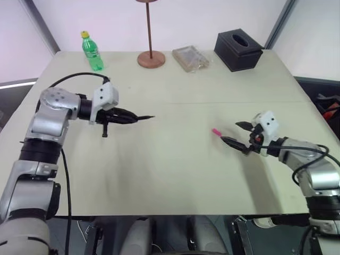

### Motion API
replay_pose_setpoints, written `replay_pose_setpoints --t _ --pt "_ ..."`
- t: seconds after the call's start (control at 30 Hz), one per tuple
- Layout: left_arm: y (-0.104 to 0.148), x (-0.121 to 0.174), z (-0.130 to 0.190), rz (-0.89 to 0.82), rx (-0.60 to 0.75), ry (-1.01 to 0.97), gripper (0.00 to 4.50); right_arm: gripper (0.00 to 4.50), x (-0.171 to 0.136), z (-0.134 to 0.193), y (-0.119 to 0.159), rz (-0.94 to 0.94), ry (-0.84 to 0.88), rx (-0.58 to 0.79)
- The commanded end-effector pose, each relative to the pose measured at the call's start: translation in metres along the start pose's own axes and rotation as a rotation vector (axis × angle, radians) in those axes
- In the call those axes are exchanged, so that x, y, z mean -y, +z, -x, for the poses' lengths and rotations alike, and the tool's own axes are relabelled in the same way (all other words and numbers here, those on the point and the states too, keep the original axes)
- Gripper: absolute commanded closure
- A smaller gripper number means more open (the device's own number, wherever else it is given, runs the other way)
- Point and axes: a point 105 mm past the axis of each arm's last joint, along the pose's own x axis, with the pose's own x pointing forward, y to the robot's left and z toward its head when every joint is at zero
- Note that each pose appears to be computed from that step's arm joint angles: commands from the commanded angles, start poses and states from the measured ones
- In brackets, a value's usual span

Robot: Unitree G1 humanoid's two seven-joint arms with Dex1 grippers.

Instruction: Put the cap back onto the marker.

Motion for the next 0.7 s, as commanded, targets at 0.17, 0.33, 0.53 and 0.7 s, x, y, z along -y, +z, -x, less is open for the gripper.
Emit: replay_pose_setpoints --t 0.17,0.33,0.53,0.7 --pt "0.015 0.001 0.005 -0.062 0.01 0.001 4.45 0.0 -0.006 -0.019 -0.002 -0.004 0.009 0.038" --pt "0.012 0.005 0.004 -0.055 0.004 0.008 4.45 0.0 -0.004 -0.028 -0.008 -0.03 -0.001 0.037" --pt "0.011 0.008 0.004 -0.04 0.015 0.026 4.45 0.0 0.003 -0.031 -0.012 -0.039 -0.018 0.031" --pt "0.009 0.01 0.002 -0.034 0.02 0.038 4.45 0.0 0.007 -0.035 -0.013 -0.048 -0.031 0.03"
